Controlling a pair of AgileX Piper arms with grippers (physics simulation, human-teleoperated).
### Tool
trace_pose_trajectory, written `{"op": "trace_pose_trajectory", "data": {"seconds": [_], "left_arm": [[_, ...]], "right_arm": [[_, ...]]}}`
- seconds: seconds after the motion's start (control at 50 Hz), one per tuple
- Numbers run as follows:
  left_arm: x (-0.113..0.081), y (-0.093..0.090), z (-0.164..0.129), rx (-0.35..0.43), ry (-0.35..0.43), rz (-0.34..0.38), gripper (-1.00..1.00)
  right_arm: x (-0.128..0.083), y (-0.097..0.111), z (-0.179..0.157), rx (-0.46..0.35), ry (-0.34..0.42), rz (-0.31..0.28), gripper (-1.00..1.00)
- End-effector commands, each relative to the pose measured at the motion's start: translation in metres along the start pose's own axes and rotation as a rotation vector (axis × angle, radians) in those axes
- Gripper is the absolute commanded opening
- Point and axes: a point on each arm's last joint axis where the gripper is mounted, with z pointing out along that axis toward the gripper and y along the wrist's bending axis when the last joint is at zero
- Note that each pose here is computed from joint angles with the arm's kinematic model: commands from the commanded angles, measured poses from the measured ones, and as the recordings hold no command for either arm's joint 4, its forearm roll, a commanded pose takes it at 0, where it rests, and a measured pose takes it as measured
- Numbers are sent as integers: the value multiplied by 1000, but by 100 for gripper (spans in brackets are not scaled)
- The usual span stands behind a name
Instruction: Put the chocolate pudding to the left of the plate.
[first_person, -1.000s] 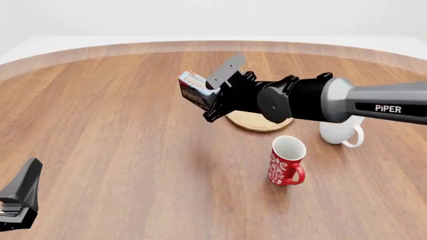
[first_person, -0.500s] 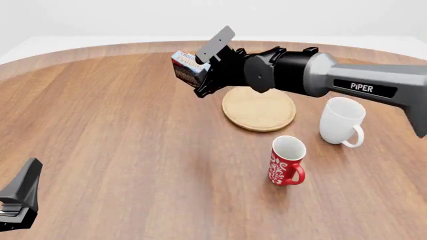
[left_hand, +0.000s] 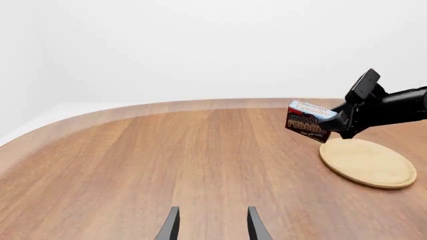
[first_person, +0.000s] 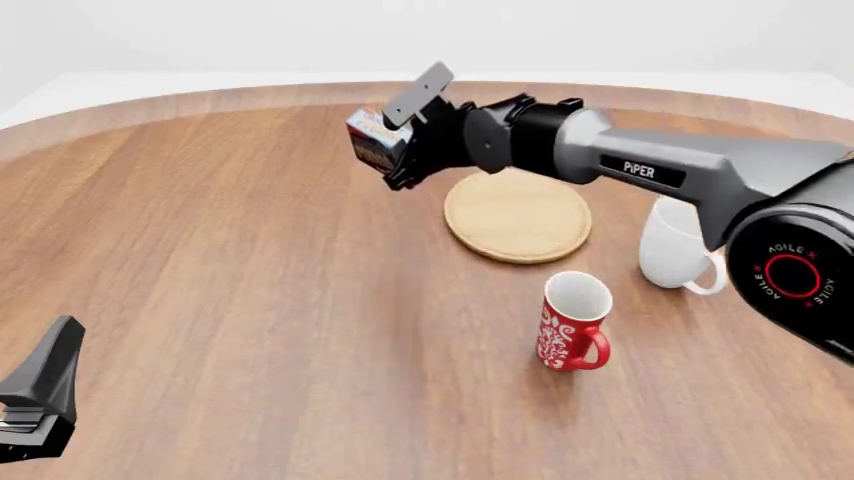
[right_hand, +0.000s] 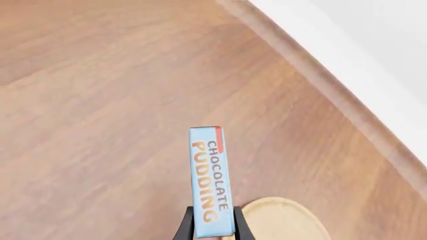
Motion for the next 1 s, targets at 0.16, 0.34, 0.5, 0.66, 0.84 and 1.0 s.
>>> {"op": "trace_pose_trajectory", "data": {"seconds": [0.16, 0.34, 0.5, 0.66, 0.84, 1.0], "left_arm": [[0, 0, 0, 0, 0, 0, 100], [0, 0, 0, 0, 0, 0, 100], [0, 0, 0, 0, 0, 0, 100], [0, 0, 0, 0, 0, 0, 100], [0, 0, 0, 0, 0, 0, 100], [0, 0, 0, 0, 0, 0, 100]], "right_arm": [[18, -6, 26, 5, 43, 19, -100], [24, -2, 31, -2, 53, 20, -100], [30, 5, 36, -13, 63, 26, -100], [36, 11, 40, -24, 75, 31, -100], [42, 13, 48, -28, 88, 37, -100], [48, 16, 56, -32, 98, 47, -100]]}}
